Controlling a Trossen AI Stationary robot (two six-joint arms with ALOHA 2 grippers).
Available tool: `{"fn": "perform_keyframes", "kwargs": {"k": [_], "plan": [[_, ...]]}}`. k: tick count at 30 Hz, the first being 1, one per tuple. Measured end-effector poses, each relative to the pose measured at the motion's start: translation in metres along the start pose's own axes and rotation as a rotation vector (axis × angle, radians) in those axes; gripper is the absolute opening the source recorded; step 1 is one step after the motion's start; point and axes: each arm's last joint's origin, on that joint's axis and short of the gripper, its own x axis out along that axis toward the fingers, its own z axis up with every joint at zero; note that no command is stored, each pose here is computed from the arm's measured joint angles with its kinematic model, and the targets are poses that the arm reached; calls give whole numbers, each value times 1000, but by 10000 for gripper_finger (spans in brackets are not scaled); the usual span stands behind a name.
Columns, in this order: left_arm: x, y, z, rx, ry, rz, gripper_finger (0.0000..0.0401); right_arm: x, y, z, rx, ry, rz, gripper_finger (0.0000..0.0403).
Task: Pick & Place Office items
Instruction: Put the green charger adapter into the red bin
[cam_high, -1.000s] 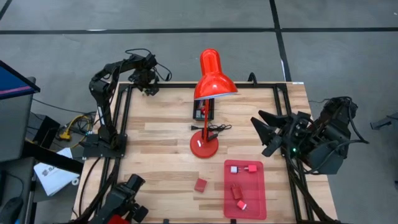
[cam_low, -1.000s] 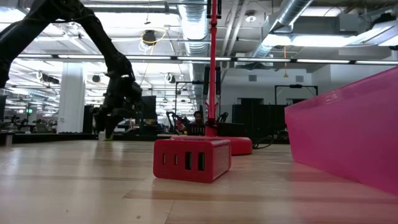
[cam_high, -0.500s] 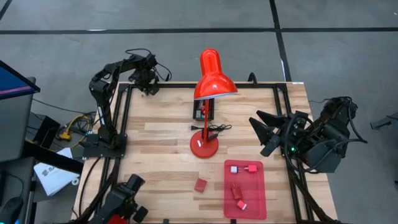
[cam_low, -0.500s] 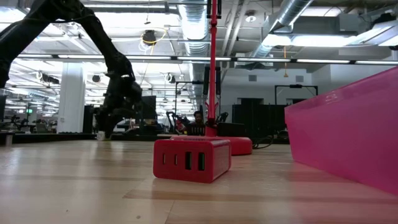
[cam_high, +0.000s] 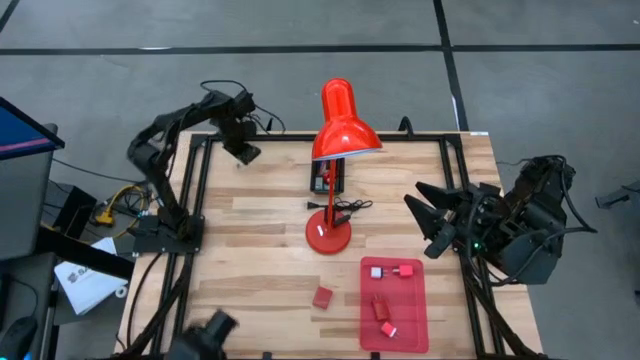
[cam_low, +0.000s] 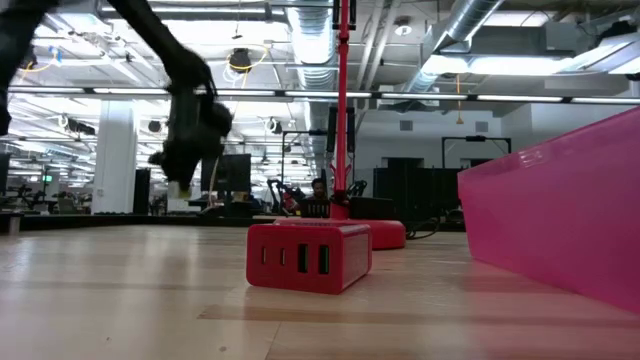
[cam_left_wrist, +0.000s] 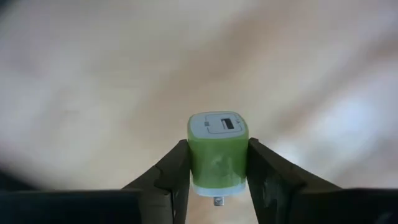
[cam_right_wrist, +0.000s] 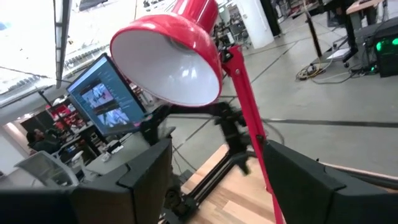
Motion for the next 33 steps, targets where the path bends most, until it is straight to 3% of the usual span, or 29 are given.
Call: {"fn": "perform_keyframes", "kwargs": {"k": [5,9,14,20,23,26,29,33], "plan": [[-17,-64,-54,214,-91,-92,117,-6,0,0,-16,-18,-7,245],[-16,-108,-108,315,-147,-150,117,-7,0,0,-41,-17,-5,245],[-6,-161,-168,447,-211,-276,117,-5,-2,3,-45,-21,-13,245],[25,-219,-213,613,-179,-400,117,-4,-2,3,-42,-24,-18,245],[45,-246,-219,719,-178,-429,117,-4,-1,3,-35,-24,-17,245],[62,-278,-210,815,-258,-508,117,-4,0,2,-30,-24,-18,245],[72,-312,-184,830,-357,-574,117,-4,1,1,-17,-23,-15,245],[75,-357,-145,882,-442,-584,120,-4,3,-2,-1,-23,-15,245]]}}
